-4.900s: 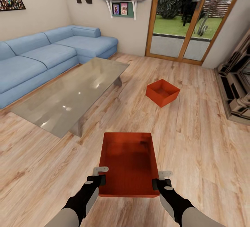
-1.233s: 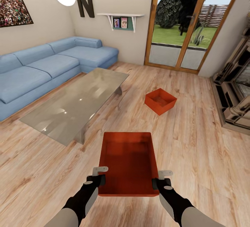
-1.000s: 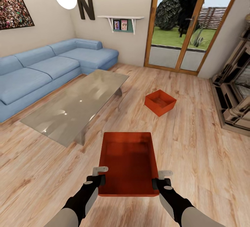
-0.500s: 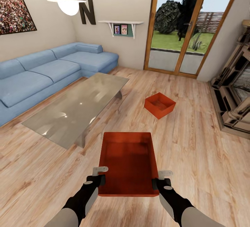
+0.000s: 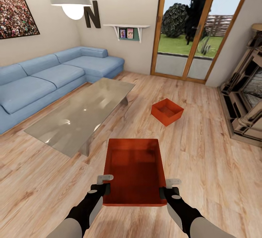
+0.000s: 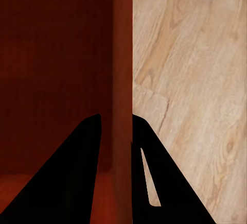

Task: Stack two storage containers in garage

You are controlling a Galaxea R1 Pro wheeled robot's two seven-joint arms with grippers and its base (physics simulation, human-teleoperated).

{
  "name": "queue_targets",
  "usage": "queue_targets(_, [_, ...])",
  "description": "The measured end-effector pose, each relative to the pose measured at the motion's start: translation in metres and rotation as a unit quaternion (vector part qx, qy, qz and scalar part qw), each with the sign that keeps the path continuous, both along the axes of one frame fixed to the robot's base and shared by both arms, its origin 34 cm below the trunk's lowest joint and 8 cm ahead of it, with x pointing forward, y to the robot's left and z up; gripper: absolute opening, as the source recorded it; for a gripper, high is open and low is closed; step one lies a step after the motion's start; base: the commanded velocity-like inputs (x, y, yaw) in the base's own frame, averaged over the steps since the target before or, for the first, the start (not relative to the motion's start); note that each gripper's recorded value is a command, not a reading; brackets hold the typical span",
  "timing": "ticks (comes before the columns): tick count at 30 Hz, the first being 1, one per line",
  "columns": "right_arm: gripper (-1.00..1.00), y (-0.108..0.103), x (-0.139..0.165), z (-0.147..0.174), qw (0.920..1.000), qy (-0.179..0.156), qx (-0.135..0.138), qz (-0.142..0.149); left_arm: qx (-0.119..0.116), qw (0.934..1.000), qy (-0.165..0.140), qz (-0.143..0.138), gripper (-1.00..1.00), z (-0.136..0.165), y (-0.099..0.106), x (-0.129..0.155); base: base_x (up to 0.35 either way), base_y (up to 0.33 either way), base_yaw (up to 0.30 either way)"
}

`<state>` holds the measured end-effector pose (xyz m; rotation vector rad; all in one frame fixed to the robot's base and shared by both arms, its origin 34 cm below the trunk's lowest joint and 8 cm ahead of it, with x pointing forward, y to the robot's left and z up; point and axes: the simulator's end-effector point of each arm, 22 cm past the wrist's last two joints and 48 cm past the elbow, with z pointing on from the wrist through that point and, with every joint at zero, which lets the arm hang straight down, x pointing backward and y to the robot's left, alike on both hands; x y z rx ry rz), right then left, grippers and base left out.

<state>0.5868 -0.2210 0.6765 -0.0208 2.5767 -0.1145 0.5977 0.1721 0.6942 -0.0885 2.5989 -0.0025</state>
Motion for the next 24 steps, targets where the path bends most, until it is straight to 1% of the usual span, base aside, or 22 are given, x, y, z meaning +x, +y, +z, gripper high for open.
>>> queue_targets(14, [-1.00,0.000,-0.004,0.005,1.0000,0.000,0.000,0.000,0.000,1.0000,0.001,0.000,-1.00,0.005,0.000,-0.003,0.000,0.000,0.000])
queue_targets(24, [-1.00,0.000,0.001,0.011,1.0000,-0.007,0.000,0.000,0.000,1.0000,-0.007,0.000,-1.00,0.012,0.000,0.001,0.000,0.000,0.000])
